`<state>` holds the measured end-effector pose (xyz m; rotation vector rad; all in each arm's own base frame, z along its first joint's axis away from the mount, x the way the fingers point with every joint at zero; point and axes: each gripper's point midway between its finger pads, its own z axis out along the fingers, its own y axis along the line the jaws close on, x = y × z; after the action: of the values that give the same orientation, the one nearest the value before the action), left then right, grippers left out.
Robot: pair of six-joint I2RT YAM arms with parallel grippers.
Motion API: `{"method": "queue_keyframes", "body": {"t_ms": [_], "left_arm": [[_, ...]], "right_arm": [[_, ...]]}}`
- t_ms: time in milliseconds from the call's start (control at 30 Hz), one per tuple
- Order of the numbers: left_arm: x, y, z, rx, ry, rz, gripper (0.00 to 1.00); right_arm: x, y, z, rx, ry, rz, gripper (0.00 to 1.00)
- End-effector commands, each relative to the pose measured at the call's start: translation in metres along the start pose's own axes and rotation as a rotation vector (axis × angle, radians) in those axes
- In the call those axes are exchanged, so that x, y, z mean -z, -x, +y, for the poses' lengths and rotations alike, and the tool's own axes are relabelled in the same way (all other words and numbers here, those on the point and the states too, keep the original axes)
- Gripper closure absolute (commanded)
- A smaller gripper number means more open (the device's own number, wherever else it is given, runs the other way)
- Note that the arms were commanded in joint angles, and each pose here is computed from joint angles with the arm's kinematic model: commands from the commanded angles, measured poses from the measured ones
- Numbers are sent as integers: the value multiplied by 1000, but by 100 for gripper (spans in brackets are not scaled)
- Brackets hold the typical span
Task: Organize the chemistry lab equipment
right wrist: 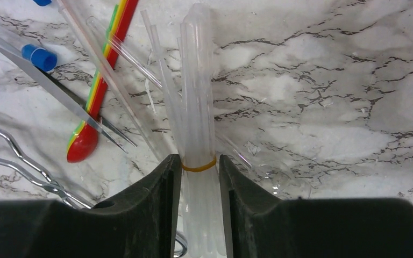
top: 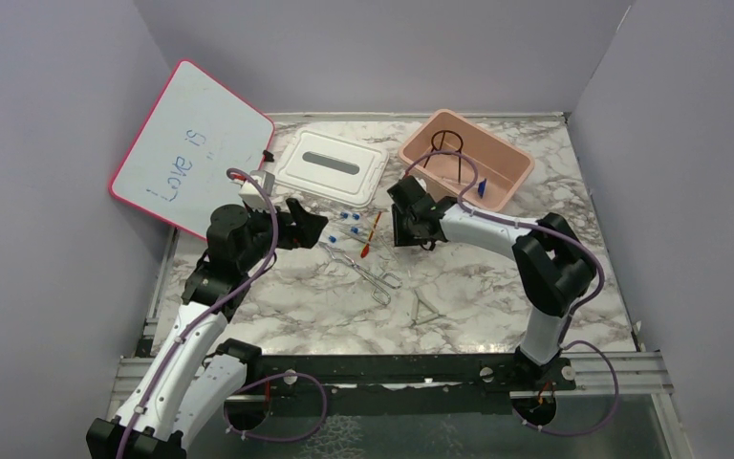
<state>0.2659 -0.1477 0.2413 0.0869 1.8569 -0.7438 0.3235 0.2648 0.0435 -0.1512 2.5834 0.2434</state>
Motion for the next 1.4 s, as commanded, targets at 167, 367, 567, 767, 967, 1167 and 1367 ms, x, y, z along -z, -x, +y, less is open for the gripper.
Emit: {"method": "queue_keyframes", "body": {"t_ms": [167, 367, 567, 767, 967, 1167, 1367], "left_arm": [[0, 14, -8, -30, -33, -38, 13], [0, 14, -8, -31, -30, -37, 13], [2, 17, -7, -36, -25, -56, 13], [2, 17, -9, -36, -37, -61, 13], [5, 20, -17, -42, -77, -81, 13], [7, 22, -18, -45, -82, -95, 12], [4, 19, -17, -41, -84, -82, 12]], "right_arm": [[-11, 13, 10, 29, 13, -45, 76], [18, 29, 21, 51, 83, -83, 84], [88, 74, 39, 129, 207, -235, 84], [154, 143, 25, 218, 231, -421, 84], [186, 203, -34, 268, 212, -531, 84], [189, 229, -99, 353, 219, -552, 82], [158, 213, -118, 492, 239, -460, 83]]}}
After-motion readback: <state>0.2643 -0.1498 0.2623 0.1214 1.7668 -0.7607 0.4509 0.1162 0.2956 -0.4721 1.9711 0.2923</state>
